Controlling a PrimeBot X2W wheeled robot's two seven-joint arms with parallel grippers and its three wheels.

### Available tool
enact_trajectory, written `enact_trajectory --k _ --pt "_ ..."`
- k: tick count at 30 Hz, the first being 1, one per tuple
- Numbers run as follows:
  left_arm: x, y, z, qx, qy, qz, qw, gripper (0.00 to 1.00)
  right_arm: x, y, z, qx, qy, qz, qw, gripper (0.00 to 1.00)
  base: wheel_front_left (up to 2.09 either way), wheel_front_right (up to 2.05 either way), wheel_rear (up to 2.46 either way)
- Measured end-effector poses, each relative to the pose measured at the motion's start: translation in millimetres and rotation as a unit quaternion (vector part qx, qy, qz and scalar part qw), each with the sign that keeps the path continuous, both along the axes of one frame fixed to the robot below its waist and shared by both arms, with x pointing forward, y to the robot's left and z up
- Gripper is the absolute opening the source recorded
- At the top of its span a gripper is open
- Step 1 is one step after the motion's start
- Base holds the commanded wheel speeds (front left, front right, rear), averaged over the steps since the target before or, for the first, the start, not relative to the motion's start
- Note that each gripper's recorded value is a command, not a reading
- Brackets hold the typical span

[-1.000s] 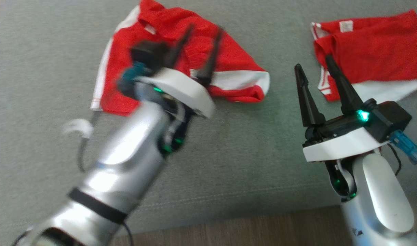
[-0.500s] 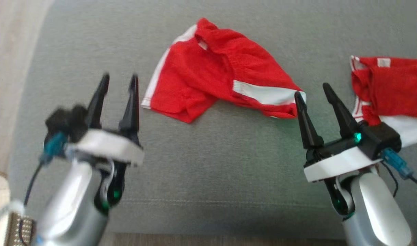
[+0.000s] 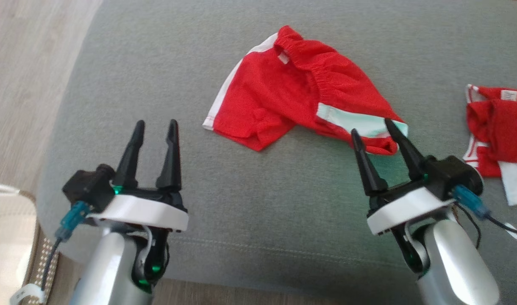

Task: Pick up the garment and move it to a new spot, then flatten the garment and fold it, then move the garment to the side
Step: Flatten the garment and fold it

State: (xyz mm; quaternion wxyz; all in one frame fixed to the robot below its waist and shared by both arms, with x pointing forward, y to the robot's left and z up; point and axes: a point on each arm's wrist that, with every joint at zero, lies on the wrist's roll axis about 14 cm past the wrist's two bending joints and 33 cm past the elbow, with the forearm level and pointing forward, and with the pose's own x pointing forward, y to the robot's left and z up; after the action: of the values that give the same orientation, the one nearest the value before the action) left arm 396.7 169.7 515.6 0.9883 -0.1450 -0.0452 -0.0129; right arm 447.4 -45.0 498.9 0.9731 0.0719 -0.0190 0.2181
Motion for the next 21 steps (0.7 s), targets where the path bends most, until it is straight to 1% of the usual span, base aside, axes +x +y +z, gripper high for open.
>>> enact_trajectory --k 5,9,13,14,18,21 --pt "-5.9 4.6 -6.7 -0.002 0.008 0.007 1.0 1.0 18.2 21.0 -10.9 -0.022 0.023 0.025 0.999 1.0 0.0 0.0 0.0" --pt "-13.3 17.6 -11.7 0.0 0.018 0.026 1.0 1.0 36.2 34.4 -21.9 -0.046 0.042 0.036 0.997 1.0 0.0 0.0 0.0" --pt "-21.3 31.1 -15.9 0.002 0.026 0.047 0.999 1.0 48.2 48.0 -40.6 -0.084 0.065 0.052 0.993 1.0 0.0 0.0 0.0" --pt "-21.3 31.1 -15.9 0.002 0.026 0.047 0.999 1.0 48.2 48.0 -40.6 -0.084 0.065 0.052 0.993 1.0 0.0 0.0 0.0" --pt "-27.3 34.6 -21.6 -0.007 0.036 0.056 0.998 1.0 60.2 58.8 -56.8 -0.114 0.085 0.063 0.988 1.0 0.0 0.0 0.0" --pt "-30.4 35.2 -25.0 -0.015 0.044 0.062 0.997 1.0 71.6 58.0 -65.8 -0.142 0.09 0.064 0.984 1.0 0.0 0.0 0.0"
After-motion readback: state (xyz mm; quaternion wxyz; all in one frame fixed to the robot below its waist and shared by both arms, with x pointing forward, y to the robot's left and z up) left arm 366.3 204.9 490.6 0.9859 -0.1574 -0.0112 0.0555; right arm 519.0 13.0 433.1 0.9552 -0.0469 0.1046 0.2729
